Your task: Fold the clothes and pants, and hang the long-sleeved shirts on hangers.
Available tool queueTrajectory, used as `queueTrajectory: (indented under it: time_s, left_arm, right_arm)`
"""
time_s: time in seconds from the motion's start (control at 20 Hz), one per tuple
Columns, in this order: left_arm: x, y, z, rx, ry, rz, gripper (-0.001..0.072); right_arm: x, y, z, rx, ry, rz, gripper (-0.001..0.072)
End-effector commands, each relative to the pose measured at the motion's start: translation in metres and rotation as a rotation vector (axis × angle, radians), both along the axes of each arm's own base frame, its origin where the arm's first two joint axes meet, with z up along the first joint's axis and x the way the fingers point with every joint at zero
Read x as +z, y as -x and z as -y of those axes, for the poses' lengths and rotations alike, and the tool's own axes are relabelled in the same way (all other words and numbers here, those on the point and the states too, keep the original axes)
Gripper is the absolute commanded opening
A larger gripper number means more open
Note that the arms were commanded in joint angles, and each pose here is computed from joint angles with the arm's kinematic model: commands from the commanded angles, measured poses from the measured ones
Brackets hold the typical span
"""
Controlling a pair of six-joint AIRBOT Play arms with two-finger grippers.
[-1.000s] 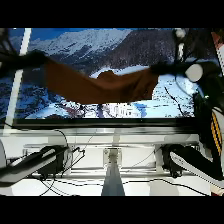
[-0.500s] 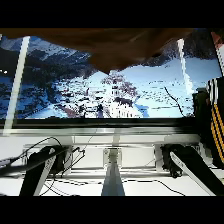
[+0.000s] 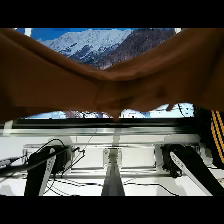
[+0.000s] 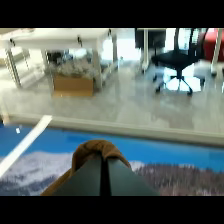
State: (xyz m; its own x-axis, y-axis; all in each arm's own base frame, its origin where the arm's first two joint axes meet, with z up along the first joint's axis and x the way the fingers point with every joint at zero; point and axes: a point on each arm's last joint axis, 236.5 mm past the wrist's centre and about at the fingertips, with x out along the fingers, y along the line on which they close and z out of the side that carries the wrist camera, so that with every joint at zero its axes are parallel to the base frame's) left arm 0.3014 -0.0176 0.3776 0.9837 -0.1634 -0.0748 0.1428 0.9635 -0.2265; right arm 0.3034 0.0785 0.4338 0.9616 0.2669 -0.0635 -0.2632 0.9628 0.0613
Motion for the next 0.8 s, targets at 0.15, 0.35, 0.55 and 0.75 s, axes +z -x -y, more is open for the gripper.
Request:
queueTrajectory:
  time_s: [0.15, 0.35, 0.55, 0.75]
  left_arm:
    - [-0.235, -0.109, 0.006, -0.064, 0.391, -0.579, 0.0014]
    - [-0.365, -0.169, 0.023, -0.027, 0.411, -0.745, 0.0015]
    - [-0.414, -0.206, 0.006, 0.121, 0.444, -0.687, 0.0022]
    - [-0.394, -0.209, -0.024, 0.130, 0.338, -0.616, 0.0694]
  right_arm:
    - [-0.199, -0.182, -0.033, -0.014, 0.096, -0.430, 0.0012]
    - [-0.331, -0.255, -0.046, -0.024, 0.116, -0.573, 0.0012]
    - [-0.382, -0.272, -0.049, -0.036, 0.112, -0.622, 0.0063]
    - [-0.375, -0.270, -0.034, -0.056, 0.116, -0.641, 0.0484]
